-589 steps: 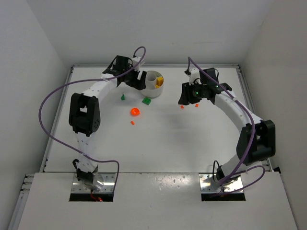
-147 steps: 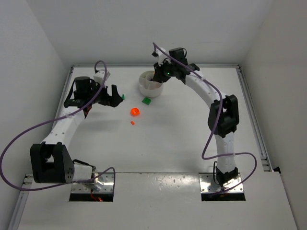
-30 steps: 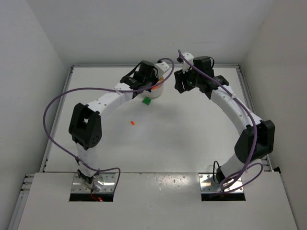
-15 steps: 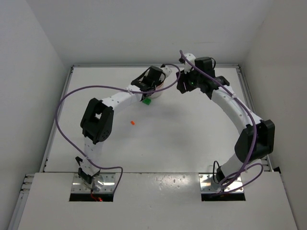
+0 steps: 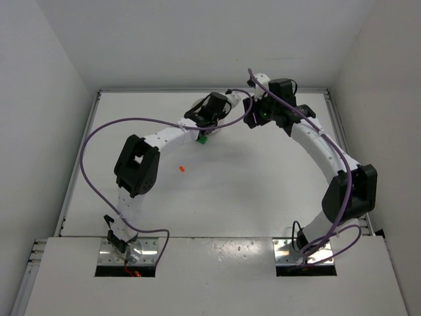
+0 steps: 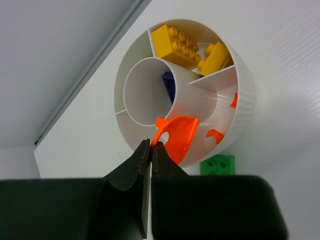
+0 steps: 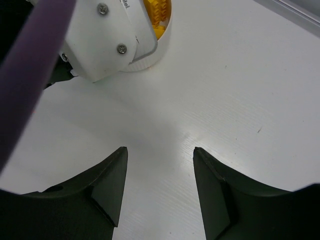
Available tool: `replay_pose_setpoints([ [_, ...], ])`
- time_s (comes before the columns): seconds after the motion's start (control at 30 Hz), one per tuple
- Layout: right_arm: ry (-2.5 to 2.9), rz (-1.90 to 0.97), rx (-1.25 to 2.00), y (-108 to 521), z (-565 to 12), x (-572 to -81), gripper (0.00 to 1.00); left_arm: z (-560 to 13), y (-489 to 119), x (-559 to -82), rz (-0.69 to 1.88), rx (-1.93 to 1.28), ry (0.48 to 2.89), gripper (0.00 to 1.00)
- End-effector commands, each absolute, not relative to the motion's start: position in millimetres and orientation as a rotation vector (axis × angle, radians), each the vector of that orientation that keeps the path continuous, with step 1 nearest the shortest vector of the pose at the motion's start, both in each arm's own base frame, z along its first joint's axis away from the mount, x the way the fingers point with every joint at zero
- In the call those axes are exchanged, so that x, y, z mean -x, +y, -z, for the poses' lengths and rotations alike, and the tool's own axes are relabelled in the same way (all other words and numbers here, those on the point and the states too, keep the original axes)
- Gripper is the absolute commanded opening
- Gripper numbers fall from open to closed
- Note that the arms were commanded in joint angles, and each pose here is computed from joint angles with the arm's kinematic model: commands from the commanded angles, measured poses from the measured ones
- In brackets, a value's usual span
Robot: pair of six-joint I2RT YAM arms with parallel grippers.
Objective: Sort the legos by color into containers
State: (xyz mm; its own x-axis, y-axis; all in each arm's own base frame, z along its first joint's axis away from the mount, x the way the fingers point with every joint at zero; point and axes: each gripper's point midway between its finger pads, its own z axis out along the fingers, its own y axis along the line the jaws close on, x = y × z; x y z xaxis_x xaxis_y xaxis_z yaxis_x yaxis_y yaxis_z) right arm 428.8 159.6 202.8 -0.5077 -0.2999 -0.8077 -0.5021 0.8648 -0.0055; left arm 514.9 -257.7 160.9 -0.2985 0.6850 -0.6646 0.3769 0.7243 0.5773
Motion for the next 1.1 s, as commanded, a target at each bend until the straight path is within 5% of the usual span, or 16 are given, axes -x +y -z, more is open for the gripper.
replay_pose_setpoints([
  [0.0, 2.091, -0.301, 0.555, 160, -218, -432, 0.56, -180, -273, -521, -0.364, -0.789, 1.867, 0.08],
  [0.3, 2.091, -0.301, 0.555, 159, -218, -430, 0.56, -178, -274, -525, -0.373, -0.782, 1.867, 0.47],
  [0.5, 2.075, -0.295, 0.543, 155, -224, -432, 0.56, -205, -277, -517, -0.296, -0.746, 1.851, 0.48],
  [0.67, 2.085, -0.311, 0.54, 156, -220, -430, 0.56, -223, -270, -458, -0.006, -0.889, 1.91, 0.42],
  [0.93, 2.099, -0.368, 0.559, 164, -215, -425, 0.56, -157, -184, -354, 0.309, -1.107, 2.204, 0.34],
  [1.07, 2.106, -0.379, 0.565, 166, -214, -425, 0.56, -122, -143, -316, 0.378, -1.33, 2.209, 0.5],
])
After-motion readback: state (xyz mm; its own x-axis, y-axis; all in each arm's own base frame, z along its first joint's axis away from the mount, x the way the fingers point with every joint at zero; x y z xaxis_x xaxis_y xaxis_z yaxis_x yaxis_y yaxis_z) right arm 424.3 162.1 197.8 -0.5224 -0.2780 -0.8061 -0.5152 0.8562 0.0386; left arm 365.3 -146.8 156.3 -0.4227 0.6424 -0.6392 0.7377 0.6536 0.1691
